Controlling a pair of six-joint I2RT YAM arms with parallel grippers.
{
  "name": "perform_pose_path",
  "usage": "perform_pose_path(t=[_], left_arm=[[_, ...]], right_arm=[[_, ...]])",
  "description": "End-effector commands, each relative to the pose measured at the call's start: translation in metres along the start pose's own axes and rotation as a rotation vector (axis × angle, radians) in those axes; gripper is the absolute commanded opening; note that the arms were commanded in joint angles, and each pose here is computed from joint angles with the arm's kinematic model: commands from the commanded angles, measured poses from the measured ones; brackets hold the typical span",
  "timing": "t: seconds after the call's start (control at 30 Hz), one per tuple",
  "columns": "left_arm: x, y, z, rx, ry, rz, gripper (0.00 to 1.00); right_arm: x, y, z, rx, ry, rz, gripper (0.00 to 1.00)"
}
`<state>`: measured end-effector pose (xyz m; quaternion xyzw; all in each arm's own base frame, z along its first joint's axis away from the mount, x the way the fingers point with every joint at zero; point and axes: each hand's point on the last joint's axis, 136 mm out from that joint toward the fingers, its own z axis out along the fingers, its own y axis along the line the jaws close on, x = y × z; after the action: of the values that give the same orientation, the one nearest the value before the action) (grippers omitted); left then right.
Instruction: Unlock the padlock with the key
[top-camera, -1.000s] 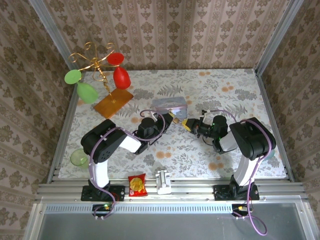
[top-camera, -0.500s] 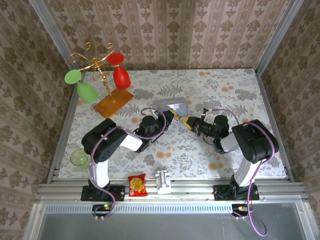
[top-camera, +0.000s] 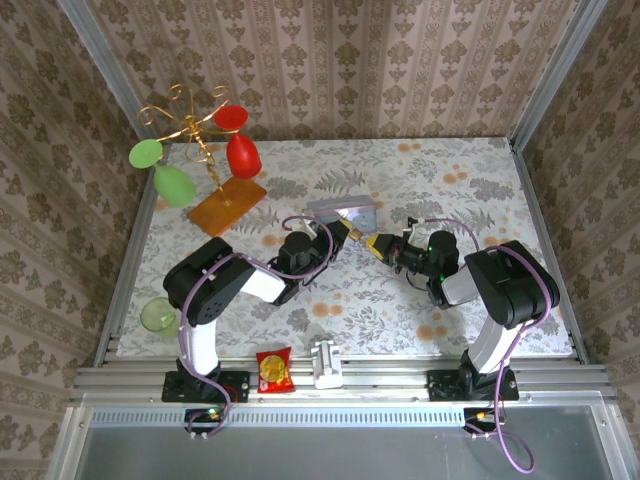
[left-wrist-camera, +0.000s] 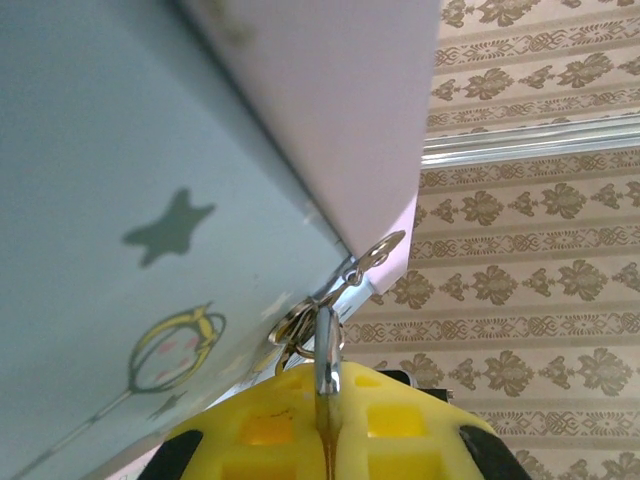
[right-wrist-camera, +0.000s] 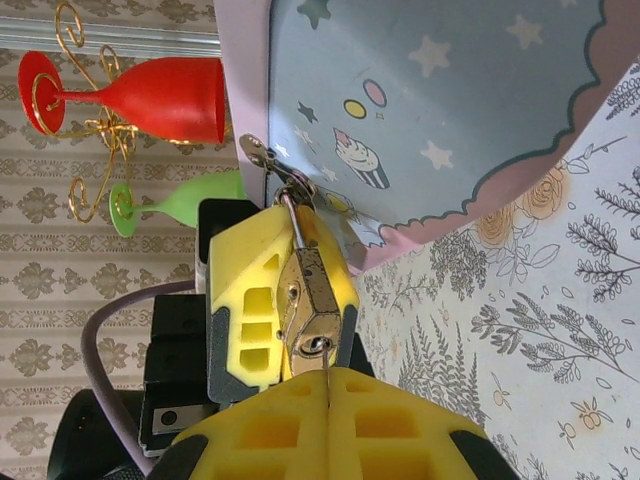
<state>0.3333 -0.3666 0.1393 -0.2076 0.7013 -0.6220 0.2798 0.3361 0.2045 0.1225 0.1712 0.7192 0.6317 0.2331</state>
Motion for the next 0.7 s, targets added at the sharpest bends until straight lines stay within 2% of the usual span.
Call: perform_pose_path(t=[0.0, 0.17, 0.67], left_arm=[[0.016, -0.046, 0.005, 0.155, 0.065, -0.006, 0.0], [0.016, -0.036, 0.006, 0.132, 0.06, -0.018, 0.0], [0.019, -0.037, 0.003, 0.132, 0.072, -0.02, 0.0]], right_arm=[[0.001, 0.011, -0.003, -0.025, -0.009, -0.044, 0.0], [0.001, 0.015, -0.004, -0.035, -0.006, -0.043, 0.0], [-0.01, 0.019, -0.006, -0.043, -0.028, -0.045, 0.0]])
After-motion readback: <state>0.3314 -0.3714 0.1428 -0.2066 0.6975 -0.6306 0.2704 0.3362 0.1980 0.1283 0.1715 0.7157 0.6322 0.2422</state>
